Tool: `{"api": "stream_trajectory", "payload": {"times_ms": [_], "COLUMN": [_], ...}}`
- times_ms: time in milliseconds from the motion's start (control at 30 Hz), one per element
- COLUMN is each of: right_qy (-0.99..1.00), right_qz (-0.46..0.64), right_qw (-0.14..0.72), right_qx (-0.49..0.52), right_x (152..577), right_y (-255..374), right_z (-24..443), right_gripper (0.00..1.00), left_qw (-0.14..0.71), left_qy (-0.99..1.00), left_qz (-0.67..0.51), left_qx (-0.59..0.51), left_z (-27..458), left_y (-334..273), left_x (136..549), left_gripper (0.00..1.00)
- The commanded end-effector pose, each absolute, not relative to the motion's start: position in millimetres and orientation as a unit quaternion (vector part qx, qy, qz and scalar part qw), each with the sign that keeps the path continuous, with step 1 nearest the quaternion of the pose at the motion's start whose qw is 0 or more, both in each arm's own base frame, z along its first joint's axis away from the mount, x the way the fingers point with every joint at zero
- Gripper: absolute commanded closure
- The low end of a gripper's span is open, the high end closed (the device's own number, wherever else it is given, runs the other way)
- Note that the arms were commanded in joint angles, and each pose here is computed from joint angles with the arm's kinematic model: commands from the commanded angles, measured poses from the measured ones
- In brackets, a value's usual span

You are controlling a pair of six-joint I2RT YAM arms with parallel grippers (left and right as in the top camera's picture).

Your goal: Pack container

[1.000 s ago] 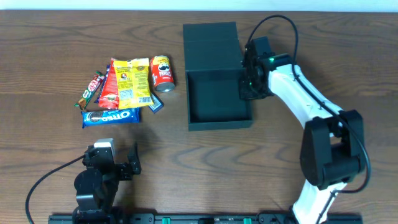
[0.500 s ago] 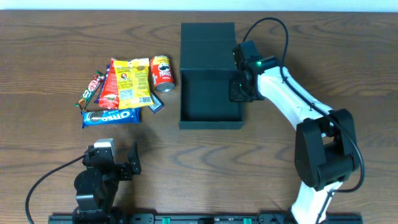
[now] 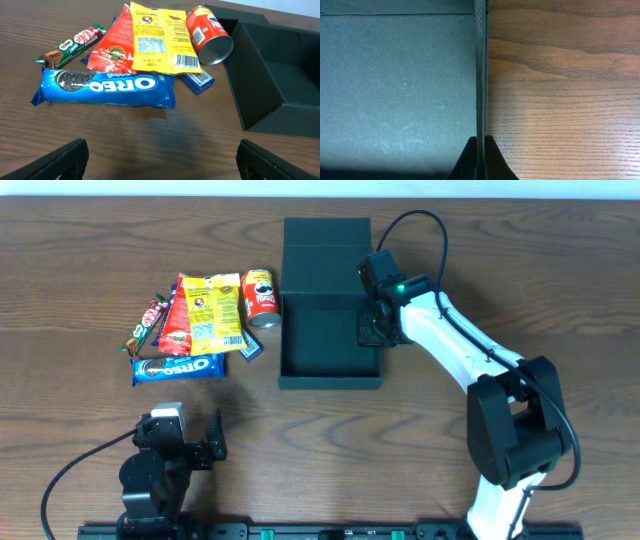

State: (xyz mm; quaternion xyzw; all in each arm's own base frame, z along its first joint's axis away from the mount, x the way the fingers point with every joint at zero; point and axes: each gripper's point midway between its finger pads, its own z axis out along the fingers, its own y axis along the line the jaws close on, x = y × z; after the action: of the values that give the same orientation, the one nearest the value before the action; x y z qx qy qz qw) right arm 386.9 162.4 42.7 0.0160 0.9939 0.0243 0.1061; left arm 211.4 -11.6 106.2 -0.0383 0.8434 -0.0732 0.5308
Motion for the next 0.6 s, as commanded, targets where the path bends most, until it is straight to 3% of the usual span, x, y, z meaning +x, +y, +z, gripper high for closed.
{"api": "stream_trajectory", "payload": {"times_ms": [0,67,267,567], "right_qy": [0.996,0.996,0.994,0.958], "right_qz": [0.022,0.022,0.027,0.071], "right_qw": [0.083,0.084,0.109,0.275], "right_qx": [0.011,0.003,-0.007,-0.037], "right_x": [379.7,379.9,392.0,404.0], "right_y": [163.7,163.9,163.4,163.2], "right_z": [27.8,28.2,61.3,207.9], "right_gripper": [0.53,0.01,0.01,0.01], "left_qw": [0.527,0.527,0.527,0.527], "left_qy": [0.845,0.845,0.845,0.845], "left_qz": [-0.074,-0.074,-0.074,-0.074], "left_qx": [-0.049,-0.049,-0.049,-0.049], "left_z": [100.4,100.3,100.3,100.3], "left_y": [-9.8,-9.8,-9.8,-9.8], "left_x": [211.4,211.4,211.4,211.4], "left_gripper": [0.04,0.05,0.05,0.05]}}
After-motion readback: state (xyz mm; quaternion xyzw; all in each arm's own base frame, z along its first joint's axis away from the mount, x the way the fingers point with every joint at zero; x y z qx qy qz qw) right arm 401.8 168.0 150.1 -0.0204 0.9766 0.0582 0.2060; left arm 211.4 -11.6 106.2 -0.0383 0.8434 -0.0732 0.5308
